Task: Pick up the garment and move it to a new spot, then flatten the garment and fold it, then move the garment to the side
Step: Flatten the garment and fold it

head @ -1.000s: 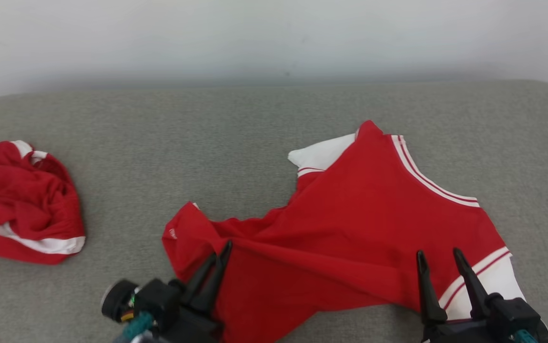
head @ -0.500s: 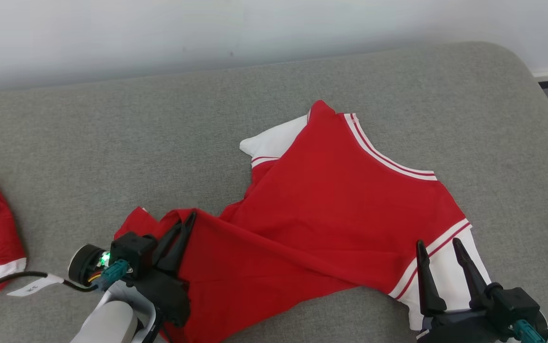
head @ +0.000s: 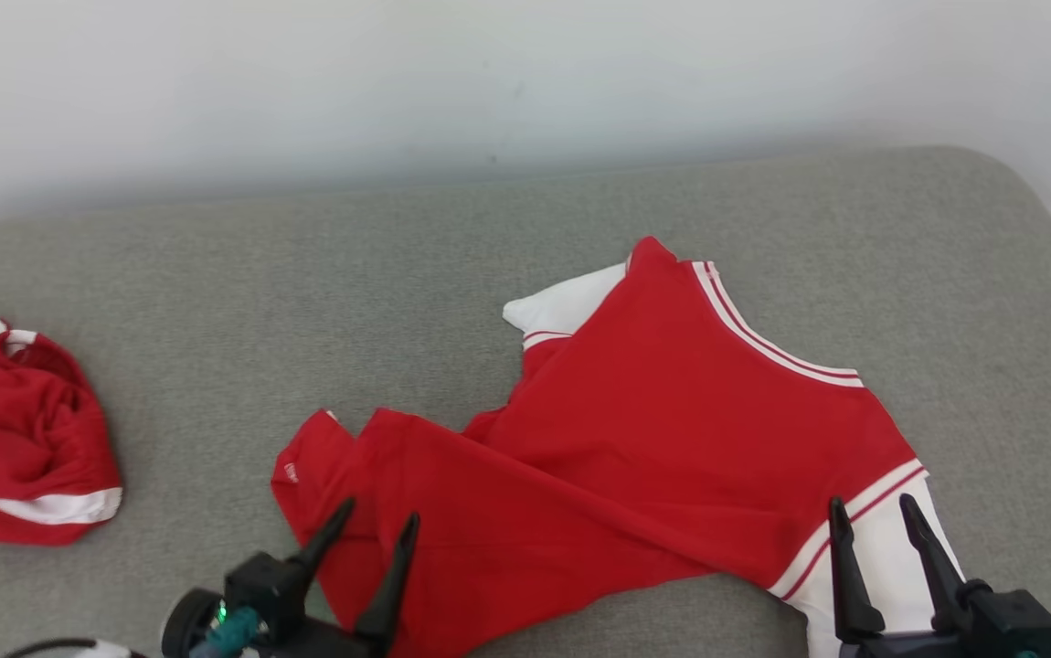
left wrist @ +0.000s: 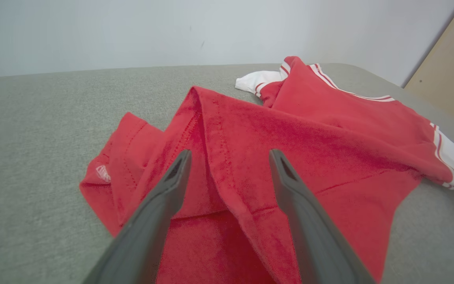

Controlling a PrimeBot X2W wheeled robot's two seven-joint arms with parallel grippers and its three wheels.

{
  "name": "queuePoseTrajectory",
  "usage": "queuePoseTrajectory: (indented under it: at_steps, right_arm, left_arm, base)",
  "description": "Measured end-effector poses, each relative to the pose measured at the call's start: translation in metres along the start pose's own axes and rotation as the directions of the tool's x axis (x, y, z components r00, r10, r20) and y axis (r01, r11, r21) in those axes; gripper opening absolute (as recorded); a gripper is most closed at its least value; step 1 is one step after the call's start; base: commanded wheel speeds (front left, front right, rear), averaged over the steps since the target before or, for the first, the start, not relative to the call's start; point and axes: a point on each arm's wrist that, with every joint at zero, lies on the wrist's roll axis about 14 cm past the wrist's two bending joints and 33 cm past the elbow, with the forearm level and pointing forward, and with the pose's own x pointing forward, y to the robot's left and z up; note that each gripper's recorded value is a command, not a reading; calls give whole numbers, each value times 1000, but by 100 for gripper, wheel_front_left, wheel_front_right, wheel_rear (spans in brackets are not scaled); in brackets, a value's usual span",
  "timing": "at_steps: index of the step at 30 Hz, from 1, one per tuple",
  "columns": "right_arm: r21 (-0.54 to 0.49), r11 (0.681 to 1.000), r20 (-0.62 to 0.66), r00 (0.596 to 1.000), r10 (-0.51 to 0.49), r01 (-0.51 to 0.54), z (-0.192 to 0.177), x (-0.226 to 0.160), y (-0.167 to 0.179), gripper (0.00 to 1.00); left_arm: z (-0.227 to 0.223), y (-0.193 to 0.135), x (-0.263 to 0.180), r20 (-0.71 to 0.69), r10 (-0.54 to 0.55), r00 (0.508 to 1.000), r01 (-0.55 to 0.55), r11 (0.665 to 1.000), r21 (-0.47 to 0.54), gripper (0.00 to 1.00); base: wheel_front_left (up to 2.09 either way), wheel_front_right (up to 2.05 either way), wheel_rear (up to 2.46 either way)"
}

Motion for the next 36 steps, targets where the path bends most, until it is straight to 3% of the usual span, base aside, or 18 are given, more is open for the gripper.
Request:
queuePoseTrajectory:
  at_steps: [7, 13, 23, 36]
  right_arm:
    - [-34, 999, 6, 1000, -2, 2, 2, 3, -3, 100]
    - [-113, 992, -73, 996, -57, 49, -19, -5, -31, 100]
    - [-183, 971, -241, 951, -194, 151, -66, -33, -78, 100]
    - [-189, 964, -357, 901, -246, 189, -101, -41, -89, 100]
  left_arm:
    - [-16, -9, -28, -22, 29, 999, -30, 999, -37, 100]
    - [-28, -8, -28, -56, 31, 998, -33, 998, -45, 100]
    - [-36, -6, -16, -80, 19, 997, -23, 998, -50, 100]
    - [-50, -4, -13, -132, 16, 991, -25, 998, -63, 100]
  base:
    - [0, 0, 0]
    - [0, 0, 0]
    - [0, 0, 0]
    - [0, 0, 0]
